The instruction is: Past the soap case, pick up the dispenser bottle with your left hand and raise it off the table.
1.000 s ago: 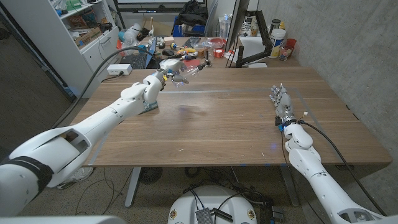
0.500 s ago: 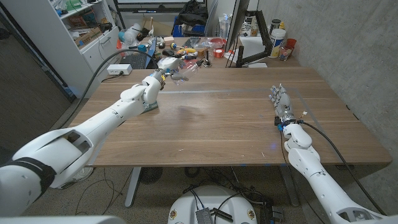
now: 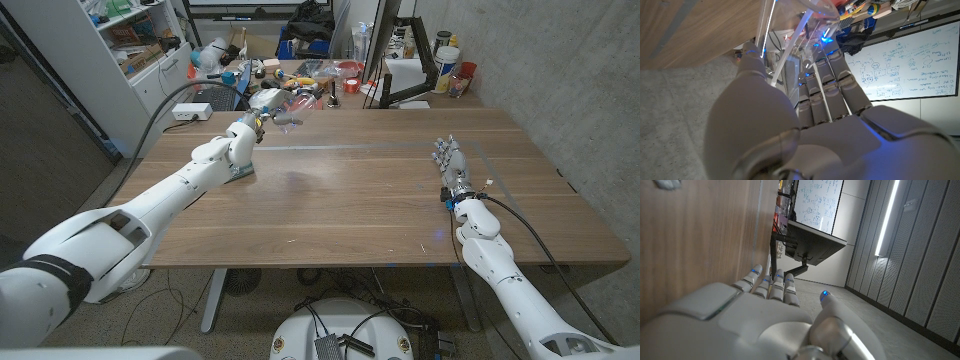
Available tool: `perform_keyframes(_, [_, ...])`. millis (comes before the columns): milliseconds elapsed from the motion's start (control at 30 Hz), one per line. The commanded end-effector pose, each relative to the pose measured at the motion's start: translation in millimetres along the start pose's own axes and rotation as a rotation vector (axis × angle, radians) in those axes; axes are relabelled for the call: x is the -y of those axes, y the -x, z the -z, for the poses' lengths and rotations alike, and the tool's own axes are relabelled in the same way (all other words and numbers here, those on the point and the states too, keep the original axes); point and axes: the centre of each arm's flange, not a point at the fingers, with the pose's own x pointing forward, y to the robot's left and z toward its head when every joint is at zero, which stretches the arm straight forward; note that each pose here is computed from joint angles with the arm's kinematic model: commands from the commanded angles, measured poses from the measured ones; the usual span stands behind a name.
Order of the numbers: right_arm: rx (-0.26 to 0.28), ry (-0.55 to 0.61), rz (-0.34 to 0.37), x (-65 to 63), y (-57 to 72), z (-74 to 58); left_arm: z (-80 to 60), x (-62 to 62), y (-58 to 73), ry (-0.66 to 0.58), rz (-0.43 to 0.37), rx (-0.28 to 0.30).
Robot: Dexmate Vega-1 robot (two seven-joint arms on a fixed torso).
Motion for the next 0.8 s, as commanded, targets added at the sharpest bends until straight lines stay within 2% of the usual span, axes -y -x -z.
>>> perform_keyframes(33, [0.002, -0.011, 0.008, 0.4, 1.0, 0.9, 4.1, -2.9, 0.3, 0.062, -0.033, -0.009])
perform_keyframes(800, [0.010, -0.008, 0.010, 0.7, 3.5, -0.7, 3.7, -9.7, 4.2, 0.105, -0.118, -0.015])
